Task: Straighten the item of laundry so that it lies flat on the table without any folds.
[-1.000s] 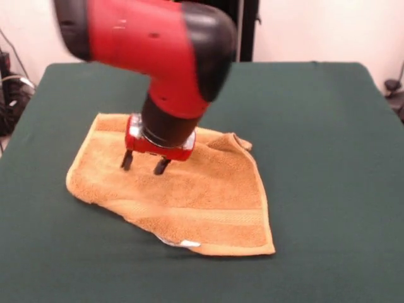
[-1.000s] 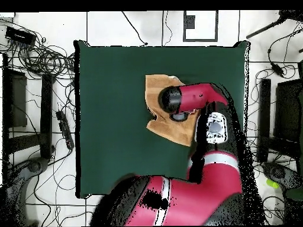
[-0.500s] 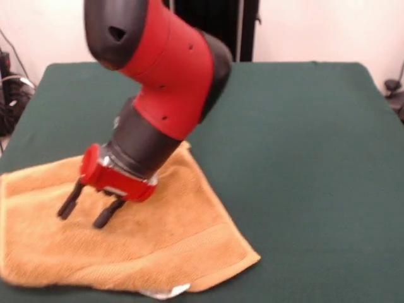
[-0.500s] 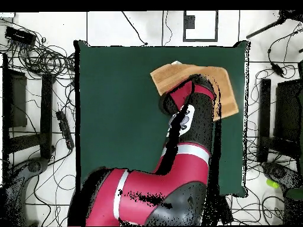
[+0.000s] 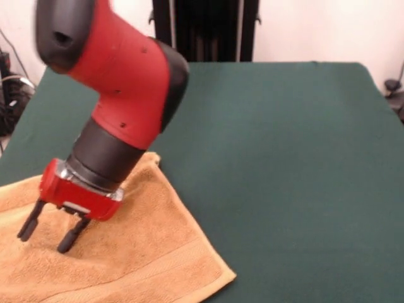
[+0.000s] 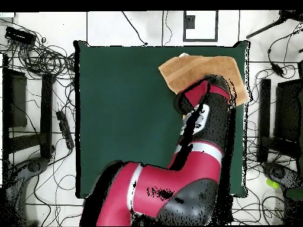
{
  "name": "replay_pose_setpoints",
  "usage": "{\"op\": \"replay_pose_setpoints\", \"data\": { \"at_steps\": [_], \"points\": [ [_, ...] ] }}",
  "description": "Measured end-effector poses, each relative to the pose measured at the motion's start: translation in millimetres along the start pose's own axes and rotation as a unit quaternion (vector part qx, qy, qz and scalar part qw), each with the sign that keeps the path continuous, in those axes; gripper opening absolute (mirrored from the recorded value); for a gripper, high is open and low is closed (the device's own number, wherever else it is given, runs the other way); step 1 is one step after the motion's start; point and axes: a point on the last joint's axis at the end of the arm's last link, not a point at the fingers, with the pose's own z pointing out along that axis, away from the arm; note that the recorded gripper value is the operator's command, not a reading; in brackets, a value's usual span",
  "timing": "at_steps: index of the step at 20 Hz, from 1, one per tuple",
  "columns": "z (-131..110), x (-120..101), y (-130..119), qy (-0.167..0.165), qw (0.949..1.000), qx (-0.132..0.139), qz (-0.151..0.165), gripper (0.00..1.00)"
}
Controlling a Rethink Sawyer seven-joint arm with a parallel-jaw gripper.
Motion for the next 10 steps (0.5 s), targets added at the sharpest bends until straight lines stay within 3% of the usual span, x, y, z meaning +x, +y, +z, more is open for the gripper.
{"op": "replay_pose_setpoints", "data": {
  "at_steps": [1,2,4,5,6,8,10],
  "points": [
    [1.6,-1.3,-3.1,0.008,0.9996,-0.006,0.025,1.0],
    [8.3,-4.5,-16.8,0.047,0.9905,-0.034,0.125,1.0],
    [13.1,-7.0,-28.8,0.082,0.9744,-0.059,0.201,1.0],
    [19.8,-8.0,-45.9,0.137,0.9382,-0.103,0.301,1.0],
    [21.8,-7.6,-50.8,0.154,0.9252,-0.117,0.327,1.0],
    [28.6,-2.6,-66.7,0.207,0.8784,-0.162,0.399,1.0],
    [32.8,3.9,-76.6,0.241,0.846,-0.191,0.436,1.0]
  ]
}}
